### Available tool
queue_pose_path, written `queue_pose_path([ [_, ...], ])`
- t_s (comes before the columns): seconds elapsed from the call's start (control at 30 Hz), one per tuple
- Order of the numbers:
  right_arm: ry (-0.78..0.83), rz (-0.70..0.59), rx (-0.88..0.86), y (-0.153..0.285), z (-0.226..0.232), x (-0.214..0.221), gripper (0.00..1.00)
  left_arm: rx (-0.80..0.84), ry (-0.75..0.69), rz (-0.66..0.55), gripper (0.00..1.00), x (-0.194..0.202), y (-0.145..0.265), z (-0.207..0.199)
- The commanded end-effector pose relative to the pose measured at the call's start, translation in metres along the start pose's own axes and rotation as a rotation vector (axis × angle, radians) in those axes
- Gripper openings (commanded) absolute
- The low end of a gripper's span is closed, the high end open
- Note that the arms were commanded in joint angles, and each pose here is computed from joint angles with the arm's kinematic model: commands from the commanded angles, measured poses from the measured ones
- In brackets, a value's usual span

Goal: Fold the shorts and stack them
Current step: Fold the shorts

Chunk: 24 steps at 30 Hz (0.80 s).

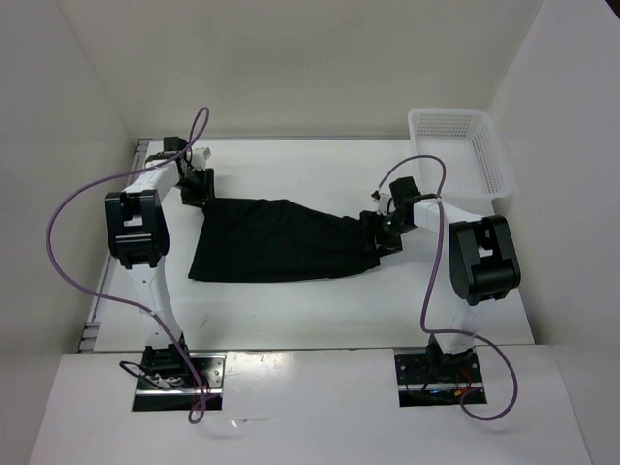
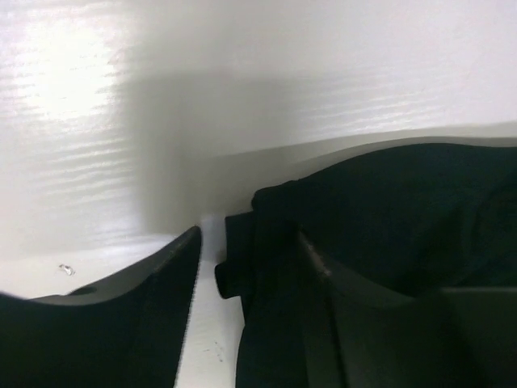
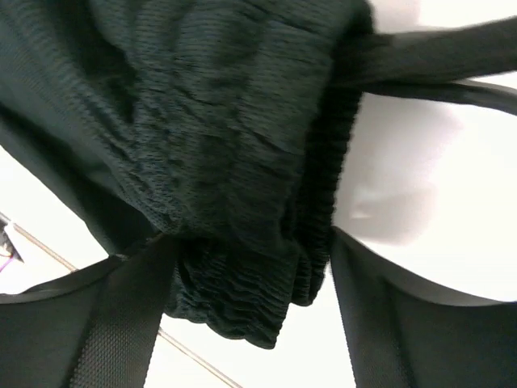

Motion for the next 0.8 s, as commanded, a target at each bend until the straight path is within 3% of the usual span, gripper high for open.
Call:
queue_pose_path([
  [0.0, -0.027, 0.007, 0.082, -0.017, -0.018, 0.001, 0.76, -0.007, -0.024, -0.019, 0.55, -0.005, -0.01, -0.004],
  [0.07, -0.04, 0.015, 0.082, -0.019, -0.018, 0.002, 0.7, -0.031, -0.021, -0.015, 0.43, -0.004, -0.013, 0.0],
  [0.1, -0.04, 0.015, 0.082, -0.019, -0.018, 0.002, 0.64, -0.044, -0.021, -0.017, 0.29, -0.004, -0.013, 0.002],
  [0.23, -0.035, 0.006, 0.092, -0.018, -0.019, -0.001, 0.45, -0.12, -0.023, -0.043, 0.05, -0.01, -0.01, 0.011],
  [0.27, -0.019, -0.002, 0.105, -0.015, -0.02, -0.003, 0.42, -0.136, -0.019, -0.07, 0.03, -0.017, -0.003, 0.014],
  [0.5, 0.103, -0.052, 0.162, -0.002, -0.027, -0.027, 0.21, -0.205, -0.027, -0.145, 0.03, -0.034, 0.015, 0.016],
  [0.6, 0.125, -0.051, 0.163, -0.003, -0.029, -0.03, 0.21, -0.179, -0.03, -0.149, 0.11, -0.037, 0.015, 0.012],
  [0.63, 0.125, -0.051, 0.163, -0.003, -0.029, -0.03, 0.21, -0.167, -0.03, -0.147, 0.21, -0.036, 0.015, 0.011],
  [0.73, 0.131, -0.066, 0.133, -0.002, -0.025, -0.034, 0.33, -0.157, -0.03, -0.139, 0.31, -0.031, 0.018, 0.01],
  [0.77, 0.122, -0.069, 0.119, -0.002, -0.023, -0.034, 0.5, -0.149, -0.03, -0.135, 0.33, -0.029, 0.02, 0.008],
])
Point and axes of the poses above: each gripper's point midway between its finger pads, its own y axis back along the fingers, its own z axis along the line the jaws close on, x = y × z, the point moved 5 cm from there along y, back along the fingers, and after that the axes turned 15 degrees about y, right-handed, at the moved point
